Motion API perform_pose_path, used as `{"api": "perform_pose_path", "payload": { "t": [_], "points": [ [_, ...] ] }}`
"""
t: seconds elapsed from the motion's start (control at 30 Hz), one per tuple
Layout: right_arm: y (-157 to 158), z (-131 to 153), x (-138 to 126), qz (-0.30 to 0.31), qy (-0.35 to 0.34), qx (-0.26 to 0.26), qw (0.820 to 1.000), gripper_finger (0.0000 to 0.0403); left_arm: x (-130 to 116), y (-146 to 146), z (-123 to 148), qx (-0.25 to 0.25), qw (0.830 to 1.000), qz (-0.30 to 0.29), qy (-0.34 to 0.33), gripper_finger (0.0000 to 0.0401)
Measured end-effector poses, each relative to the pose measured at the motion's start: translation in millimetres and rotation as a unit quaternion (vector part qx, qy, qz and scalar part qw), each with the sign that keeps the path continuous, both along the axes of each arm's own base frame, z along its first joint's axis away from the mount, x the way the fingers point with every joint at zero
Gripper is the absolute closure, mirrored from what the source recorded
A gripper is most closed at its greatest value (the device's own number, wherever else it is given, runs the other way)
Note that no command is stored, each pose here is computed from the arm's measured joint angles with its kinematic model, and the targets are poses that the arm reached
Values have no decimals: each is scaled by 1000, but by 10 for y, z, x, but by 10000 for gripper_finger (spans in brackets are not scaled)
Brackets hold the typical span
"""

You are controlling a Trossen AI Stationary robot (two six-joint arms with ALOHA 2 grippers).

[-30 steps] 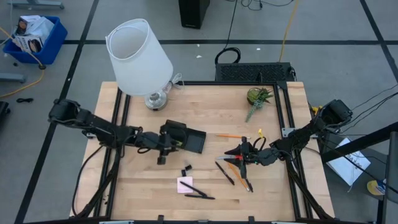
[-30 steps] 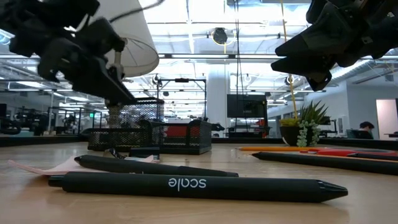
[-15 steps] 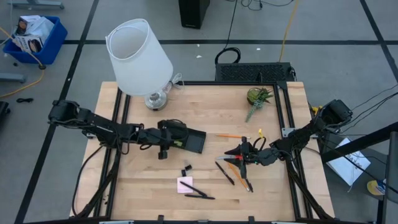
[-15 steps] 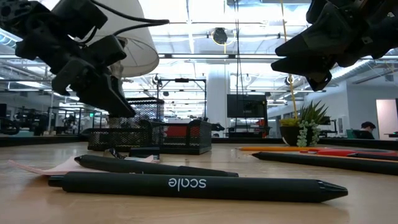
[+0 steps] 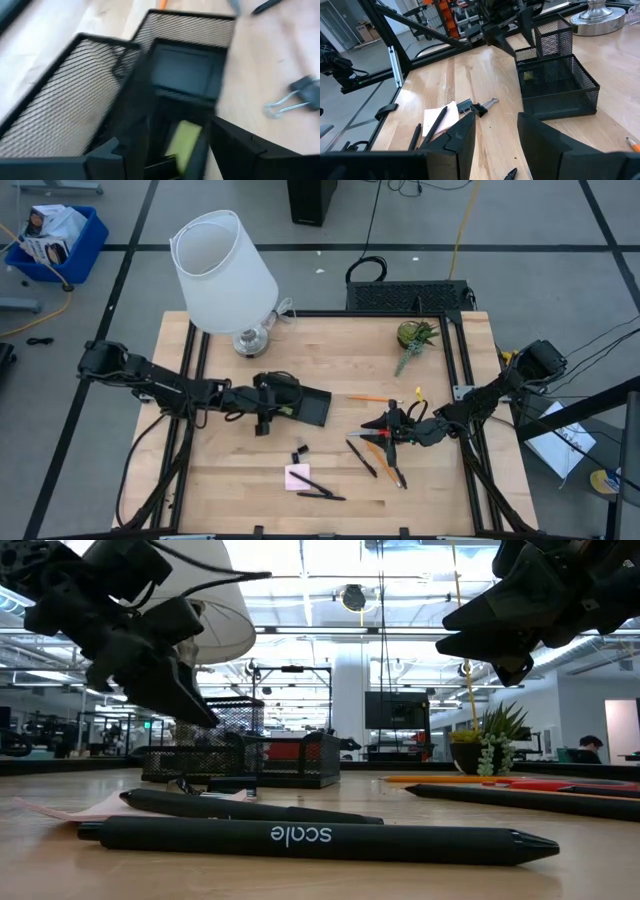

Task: Pick and place office supplies into organizer
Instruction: Put the bottom binder clip into the black desk organizer

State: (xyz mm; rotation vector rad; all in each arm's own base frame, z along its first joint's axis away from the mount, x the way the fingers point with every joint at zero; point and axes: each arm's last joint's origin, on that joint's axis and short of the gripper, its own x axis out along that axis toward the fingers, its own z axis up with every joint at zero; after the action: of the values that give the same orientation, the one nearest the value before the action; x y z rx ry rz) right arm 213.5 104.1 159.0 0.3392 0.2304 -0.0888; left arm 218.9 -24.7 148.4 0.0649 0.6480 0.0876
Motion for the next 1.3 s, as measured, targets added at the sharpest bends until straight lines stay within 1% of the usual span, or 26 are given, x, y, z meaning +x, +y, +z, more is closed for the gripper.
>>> {"api": "perform_pose_path", "payload": {
  "t": [0.07,0.13,0.2,0.3,0.33,0.4,0.47,0.53,0.57,0.63,0.7,0.77,0.83,0.87,0.93,1.07,1.13,1.2,1.3],
  "points": [
    [0,0,0,0,0,0,1000,264,16,-60,26,-20,999,-36,-15,206],
    [0,0,0,0,0,0,1000,264,31,-128,58,-27,995,-87,-32,215],
    [0,0,0,0,0,0,1000,264,35,-192,84,-22,989,-138,-46,227],
    [0,0,0,0,0,0,1000,264,23,-276,95,-4,975,-213,-53,248],
    [0,0,0,0,0,0,1000,264,18,-298,96,0,972,-230,-55,255],
    [0,0,0,0,0,0,1000,264,10,-332,97,3,968,-245,-56,271],
    [0,0,0,0,0,0,1000,264,14,-356,109,-15,970,-236,-62,287],
    [0,0,0,0,0,0,1000,264,22,-391,126,-61,973,-212,-70,302],
    [0,0,0,0,0,0,1000,264,25,-408,136,-74,974,-202,-75,309],
    [0,0,0,0,0,0,1000,264,36,-436,173,-115,975,-167,-92,320],
    [0,0,0,0,0,0,1000,264,43,-463,188,-182,972,-117,-96,329],
    [0,0,0,0,0,0,1000,264,44,-481,183,-216,969,-77,-97,337],
    [0,0,0,0,0,0,1000,264,39,-493,186,-255,961,-42,-96,341],
    [0,0,0,0,0,0,1000,264,36,-491,181,-266,959,-24,-94,343],
    [0,0,0,0,0,0,1000,264,35,-482,172,-280,955,1,-92,345],
    [0,0,0,0,0,0,1000,264,49,-478,197,-284,953,1,-107,345],
    [0,0,0,0,0,0,1000,264,33,-567,159,-294,950,25,-105,345],
    [0,0,0,0,0,0,1000,264,3,-683,93,-281,953,39,-102,345],
    [0,0,0,0,0,0,1000,264,20,-875,63,-273,955,32,-112,345]
  ]
}}
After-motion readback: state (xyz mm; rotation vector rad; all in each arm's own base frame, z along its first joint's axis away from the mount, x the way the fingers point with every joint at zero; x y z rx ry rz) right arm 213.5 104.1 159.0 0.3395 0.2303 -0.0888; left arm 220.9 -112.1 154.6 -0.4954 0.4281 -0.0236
